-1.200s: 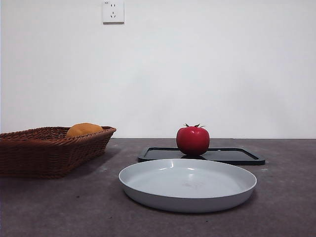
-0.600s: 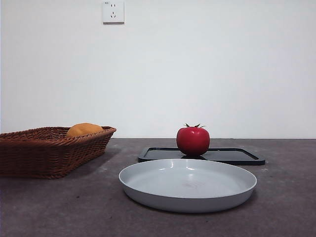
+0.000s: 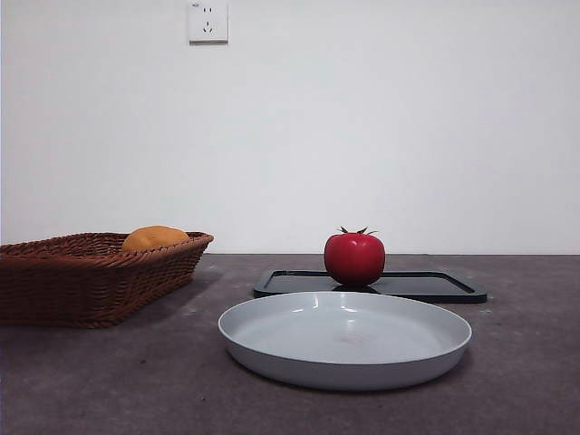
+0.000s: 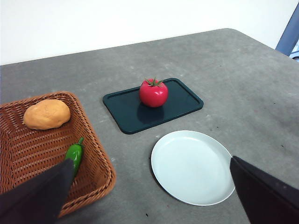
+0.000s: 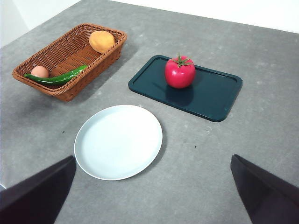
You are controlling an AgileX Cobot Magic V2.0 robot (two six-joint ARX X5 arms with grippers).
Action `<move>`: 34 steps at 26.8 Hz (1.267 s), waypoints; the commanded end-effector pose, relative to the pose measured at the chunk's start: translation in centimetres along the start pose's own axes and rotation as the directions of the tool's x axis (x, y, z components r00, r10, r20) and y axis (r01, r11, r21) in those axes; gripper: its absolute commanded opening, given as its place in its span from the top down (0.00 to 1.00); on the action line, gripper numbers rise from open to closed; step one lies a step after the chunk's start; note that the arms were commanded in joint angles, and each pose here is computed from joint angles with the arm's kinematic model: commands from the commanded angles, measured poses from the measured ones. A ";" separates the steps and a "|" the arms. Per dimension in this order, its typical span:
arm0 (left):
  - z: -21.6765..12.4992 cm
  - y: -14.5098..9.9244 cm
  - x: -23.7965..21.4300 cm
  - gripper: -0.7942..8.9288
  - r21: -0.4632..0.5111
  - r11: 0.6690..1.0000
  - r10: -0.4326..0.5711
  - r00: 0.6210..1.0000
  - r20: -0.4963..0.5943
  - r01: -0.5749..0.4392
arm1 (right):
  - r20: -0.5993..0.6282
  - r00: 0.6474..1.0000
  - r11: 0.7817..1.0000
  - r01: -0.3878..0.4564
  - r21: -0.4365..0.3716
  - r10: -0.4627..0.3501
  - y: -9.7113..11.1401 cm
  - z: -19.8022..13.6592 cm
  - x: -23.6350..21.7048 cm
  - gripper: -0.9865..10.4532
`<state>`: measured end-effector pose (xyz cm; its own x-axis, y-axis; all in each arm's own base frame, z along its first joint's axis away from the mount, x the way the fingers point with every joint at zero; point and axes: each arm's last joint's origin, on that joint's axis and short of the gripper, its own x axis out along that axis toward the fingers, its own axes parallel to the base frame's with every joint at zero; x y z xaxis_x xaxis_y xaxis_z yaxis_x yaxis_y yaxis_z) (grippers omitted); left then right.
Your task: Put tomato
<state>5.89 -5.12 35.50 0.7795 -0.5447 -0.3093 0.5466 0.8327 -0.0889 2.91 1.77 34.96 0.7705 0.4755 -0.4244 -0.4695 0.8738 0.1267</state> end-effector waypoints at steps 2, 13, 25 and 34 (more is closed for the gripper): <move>0.3 -0.1 -0.1 0.27 0.000 1.000 -0.006 1.000 0.016 0.006 | 0.019 1.000 1.000 -0.008 -0.008 0.008 0.1 0.3 -0.2 0.31; 0.3 -0.1 -0.1 0.89 -0.003 1.000 -0.006 1.000 0.013 0.006 | 0.059 0.998 1.000 -0.013 -0.009 0.013 0.1 0.7 -0.2 0.89; -0.3 2.3 0.5 0.89 -0.029 0.964 0.265 0.964 0.007 -0.264 | 0.067 0.998 1.000 -0.013 -0.010 0.014 0.1 0.8 -0.2 0.89; -6.7 5.8 2.0 0.89 -0.048 0.818 0.575 0.814 0.074 -0.573 | 0.067 0.998 1.000 -0.014 -0.010 0.014 0.1 0.8 -0.2 0.89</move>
<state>8.57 -0.79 28.36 0.9664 0.0159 -0.2565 -0.0074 0.9994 0.0340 3.07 1.86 35.40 0.7879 0.4847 -0.3798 -0.4744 0.8710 0.1274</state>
